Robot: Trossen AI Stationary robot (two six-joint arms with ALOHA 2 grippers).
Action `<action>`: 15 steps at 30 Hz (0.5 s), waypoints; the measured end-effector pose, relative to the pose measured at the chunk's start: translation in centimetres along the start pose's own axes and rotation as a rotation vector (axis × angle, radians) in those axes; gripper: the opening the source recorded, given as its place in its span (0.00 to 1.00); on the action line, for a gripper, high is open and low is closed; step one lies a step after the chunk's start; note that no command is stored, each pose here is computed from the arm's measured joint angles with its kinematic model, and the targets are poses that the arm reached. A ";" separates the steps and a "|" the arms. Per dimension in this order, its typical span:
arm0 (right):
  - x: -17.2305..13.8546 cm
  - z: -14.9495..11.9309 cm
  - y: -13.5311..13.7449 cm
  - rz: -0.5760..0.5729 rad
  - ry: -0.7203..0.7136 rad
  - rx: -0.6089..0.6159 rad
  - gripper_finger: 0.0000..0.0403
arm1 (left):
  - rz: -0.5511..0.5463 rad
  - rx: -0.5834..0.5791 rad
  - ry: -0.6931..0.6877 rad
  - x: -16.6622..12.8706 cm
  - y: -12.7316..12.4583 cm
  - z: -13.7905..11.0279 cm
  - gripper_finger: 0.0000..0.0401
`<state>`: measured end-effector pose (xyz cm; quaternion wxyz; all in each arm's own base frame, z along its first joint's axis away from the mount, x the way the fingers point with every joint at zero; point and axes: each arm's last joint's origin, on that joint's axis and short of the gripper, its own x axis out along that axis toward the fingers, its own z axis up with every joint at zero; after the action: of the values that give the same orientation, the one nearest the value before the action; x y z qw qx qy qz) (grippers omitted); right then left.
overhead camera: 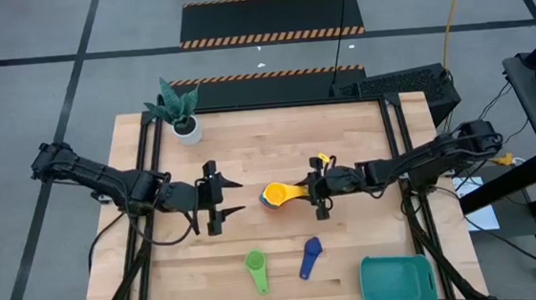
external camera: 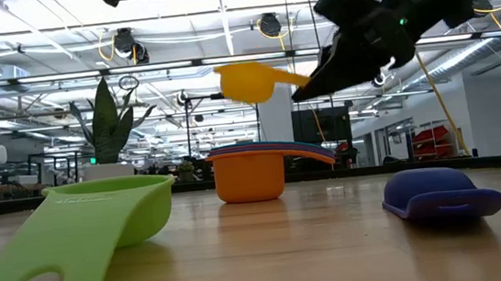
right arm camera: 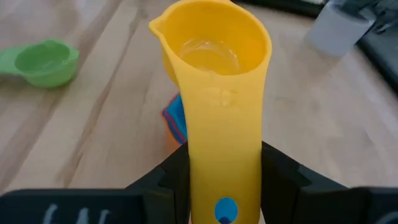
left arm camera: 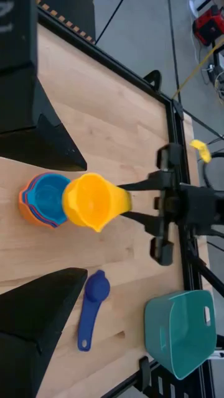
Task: Nest measuring cups in basket
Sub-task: Stack the yellow measuring cup on top of the light blue measuring cup
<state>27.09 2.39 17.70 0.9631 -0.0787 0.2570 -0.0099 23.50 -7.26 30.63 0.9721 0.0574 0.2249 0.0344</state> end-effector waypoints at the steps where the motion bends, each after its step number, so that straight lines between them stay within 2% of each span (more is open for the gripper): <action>1: 0.3 -0.3 0.0 0.014 0.012 -0.002 0.31 | 0.000 0.000 0.000 0.0 0.0 0.0 0.68; 6: 2.0 -1.4 0.2 0.032 0.041 -0.024 0.31 | 0.000 0.001 0.004 0.1 0.0 0.0 0.68; 15: 2.2 -1.8 -0.8 0.017 0.070 -0.012 0.32 | -0.004 0.005 0.007 0.0 -0.1 -0.1 0.68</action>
<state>28.10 1.21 15.17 0.9532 -0.0817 0.2911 -0.0032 23.50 -7.39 30.52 0.9713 0.0592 0.2282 0.0322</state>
